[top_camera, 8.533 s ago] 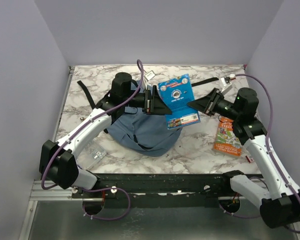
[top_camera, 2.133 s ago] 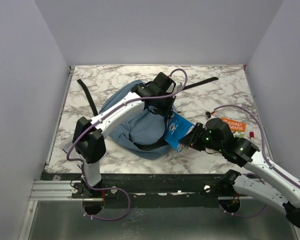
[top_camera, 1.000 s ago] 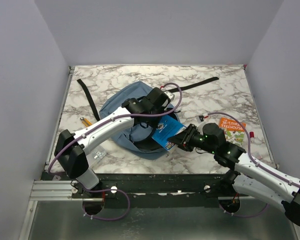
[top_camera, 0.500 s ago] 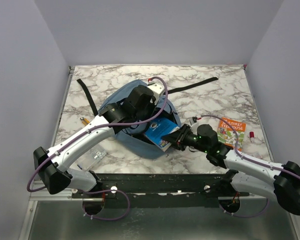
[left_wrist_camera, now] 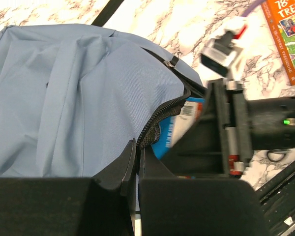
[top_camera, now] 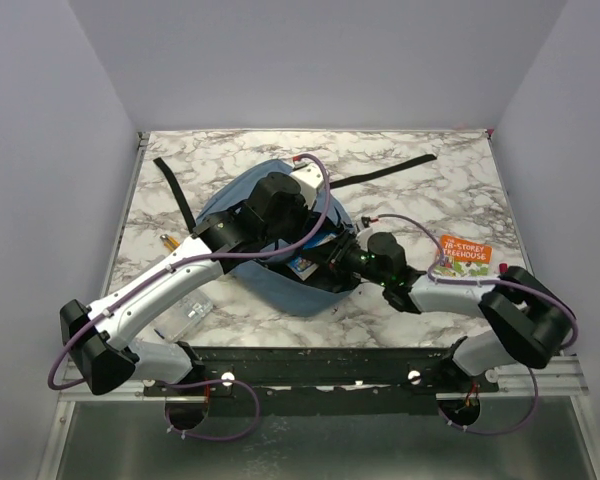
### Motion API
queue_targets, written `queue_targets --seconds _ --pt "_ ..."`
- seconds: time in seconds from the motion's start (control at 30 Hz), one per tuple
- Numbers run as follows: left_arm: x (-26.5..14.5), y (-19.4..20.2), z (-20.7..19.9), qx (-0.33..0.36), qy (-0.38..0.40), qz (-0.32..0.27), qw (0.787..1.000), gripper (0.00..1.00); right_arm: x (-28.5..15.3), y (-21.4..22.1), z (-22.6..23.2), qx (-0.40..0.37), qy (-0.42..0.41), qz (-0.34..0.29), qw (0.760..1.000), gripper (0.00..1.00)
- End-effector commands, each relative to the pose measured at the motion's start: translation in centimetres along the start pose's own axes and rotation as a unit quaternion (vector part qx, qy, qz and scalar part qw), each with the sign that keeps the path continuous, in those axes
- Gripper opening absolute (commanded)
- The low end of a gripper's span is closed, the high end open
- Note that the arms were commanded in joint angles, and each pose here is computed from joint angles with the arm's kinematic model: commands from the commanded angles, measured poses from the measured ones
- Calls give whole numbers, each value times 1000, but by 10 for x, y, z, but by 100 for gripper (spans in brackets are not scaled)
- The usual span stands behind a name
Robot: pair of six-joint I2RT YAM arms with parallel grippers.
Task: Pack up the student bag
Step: Place the book in the student bag.
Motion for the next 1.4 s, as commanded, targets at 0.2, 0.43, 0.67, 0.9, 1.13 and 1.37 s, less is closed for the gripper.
queue_targets --seconds 0.2,0.43,0.67,0.9,1.13,1.37 --pt "-13 -20 4 -3 15 -71 997 0 82 -17 -1 -83 -67 -33 994 3" --pt "-6 -14 7 -18 8 -58 998 0 58 -4 -35 -78 43 4 996 79" --pt "1 -12 3 -23 33 -43 998 0 26 3 -47 -72 138 20 988 94" --pt "0 -12 2 -25 39 -43 998 0 10 9 -57 -49 114 12 992 79" --pt "-1 -12 0 -31 50 -41 997 0 52 -5 -44 -80 76 -11 994 41" --pt "-4 -12 6 -31 17 -51 998 0 111 -29 -23 -122 29 -64 990 33"
Point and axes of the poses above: each gripper's point midway between its finger pads, its own x axis out along the fingers, its own z axis along the line the jaws close on, y = z × x, the point moved 10 cm from there along -x, back along the fingers, and after that the axes turned 7 degrees about -x, right-handed, at the moved point
